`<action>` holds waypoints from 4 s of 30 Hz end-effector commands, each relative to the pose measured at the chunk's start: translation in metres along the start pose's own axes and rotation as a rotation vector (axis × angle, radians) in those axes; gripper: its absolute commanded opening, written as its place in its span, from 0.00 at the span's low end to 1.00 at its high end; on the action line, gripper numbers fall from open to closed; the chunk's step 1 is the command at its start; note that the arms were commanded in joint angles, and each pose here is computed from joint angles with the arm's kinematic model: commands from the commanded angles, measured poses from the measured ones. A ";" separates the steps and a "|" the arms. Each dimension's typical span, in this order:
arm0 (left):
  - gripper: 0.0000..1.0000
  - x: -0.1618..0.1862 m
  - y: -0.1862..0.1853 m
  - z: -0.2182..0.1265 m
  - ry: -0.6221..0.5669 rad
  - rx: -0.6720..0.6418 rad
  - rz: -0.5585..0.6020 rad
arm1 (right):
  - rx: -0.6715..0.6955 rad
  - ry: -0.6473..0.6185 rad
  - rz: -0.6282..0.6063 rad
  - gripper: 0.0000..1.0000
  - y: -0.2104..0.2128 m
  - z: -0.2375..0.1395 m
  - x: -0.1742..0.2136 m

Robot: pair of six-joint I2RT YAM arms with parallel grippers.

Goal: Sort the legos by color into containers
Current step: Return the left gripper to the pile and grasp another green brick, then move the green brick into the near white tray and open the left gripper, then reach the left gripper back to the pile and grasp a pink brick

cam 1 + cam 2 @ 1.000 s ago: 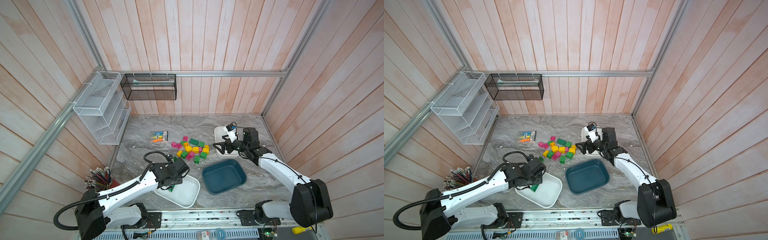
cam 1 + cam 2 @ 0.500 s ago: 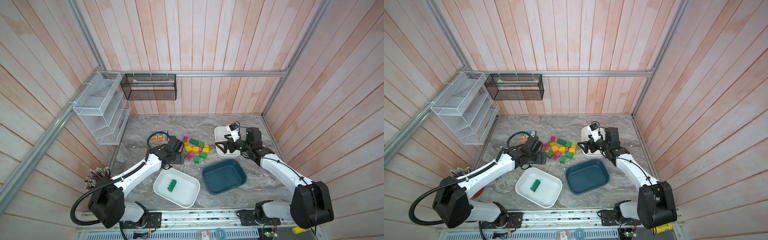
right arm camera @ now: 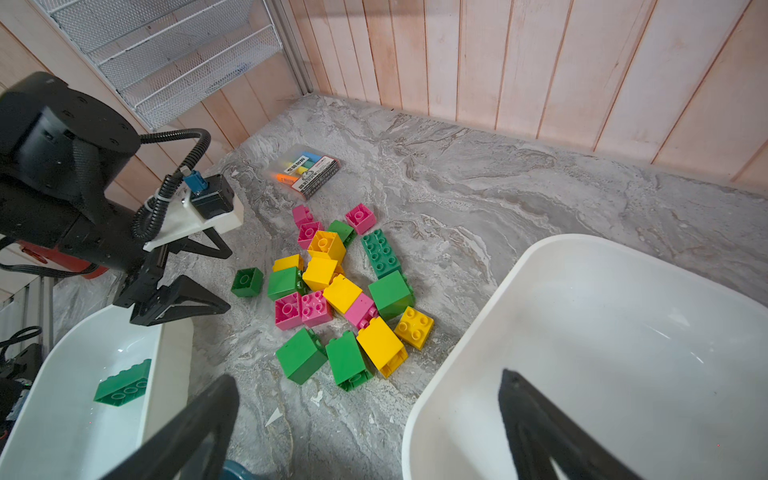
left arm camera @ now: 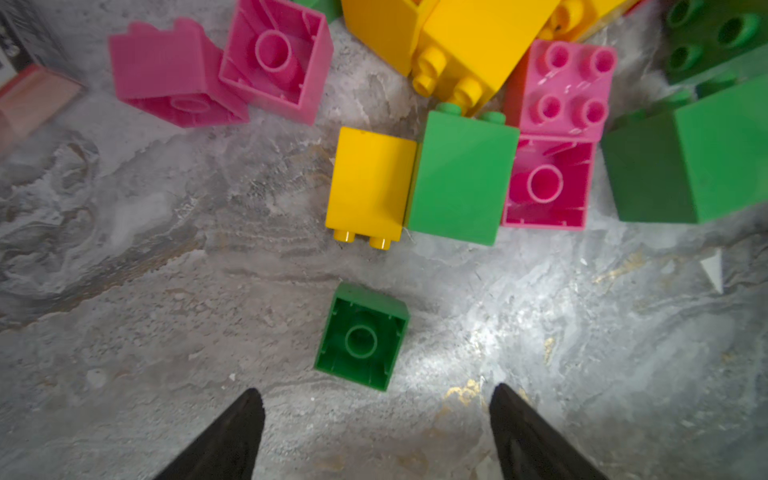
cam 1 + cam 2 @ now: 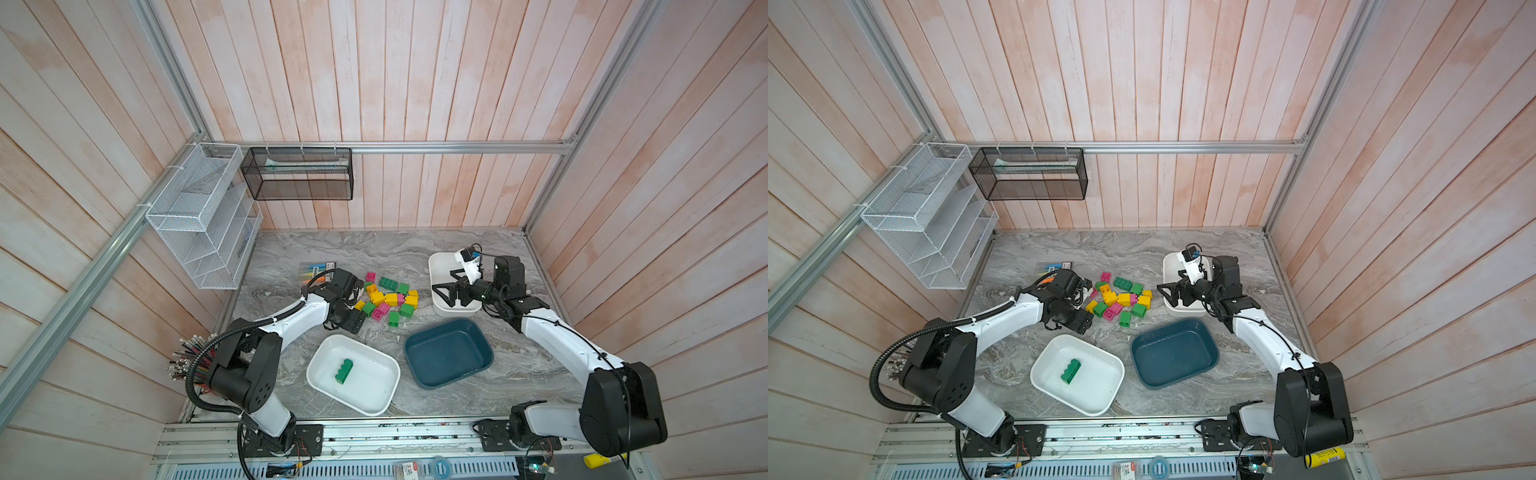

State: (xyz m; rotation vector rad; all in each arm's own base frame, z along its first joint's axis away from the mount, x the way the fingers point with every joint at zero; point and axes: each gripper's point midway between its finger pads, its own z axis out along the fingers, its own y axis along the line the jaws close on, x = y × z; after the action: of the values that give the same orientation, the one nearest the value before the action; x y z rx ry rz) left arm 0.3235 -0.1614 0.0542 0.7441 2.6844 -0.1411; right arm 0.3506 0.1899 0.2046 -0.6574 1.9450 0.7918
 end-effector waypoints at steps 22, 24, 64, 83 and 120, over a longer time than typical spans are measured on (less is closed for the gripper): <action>0.37 -0.014 0.014 0.034 0.032 -0.020 0.047 | -0.139 0.010 0.031 0.98 0.027 -0.008 0.010; 0.32 -0.016 0.014 0.027 0.031 -0.022 0.039 | -0.135 0.006 0.030 0.98 0.027 -0.009 0.009; 0.38 0.116 -0.134 -0.040 0.104 0.124 -0.273 | -0.267 0.084 -0.036 0.98 0.073 -0.029 0.026; 0.72 -0.012 -0.046 -0.107 -0.218 0.021 -0.198 | -0.253 0.051 -0.038 0.98 0.076 -0.035 0.022; 0.59 -0.098 0.101 0.018 -0.331 -0.243 -0.861 | -0.200 0.094 -0.005 0.98 0.051 -0.015 0.036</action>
State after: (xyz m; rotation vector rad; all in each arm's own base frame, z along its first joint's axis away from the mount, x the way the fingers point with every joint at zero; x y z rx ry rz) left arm 0.4465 -0.1371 0.0709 -0.2379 2.5297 -0.1740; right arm 0.2842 0.2070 0.1861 -0.8235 1.9882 0.9870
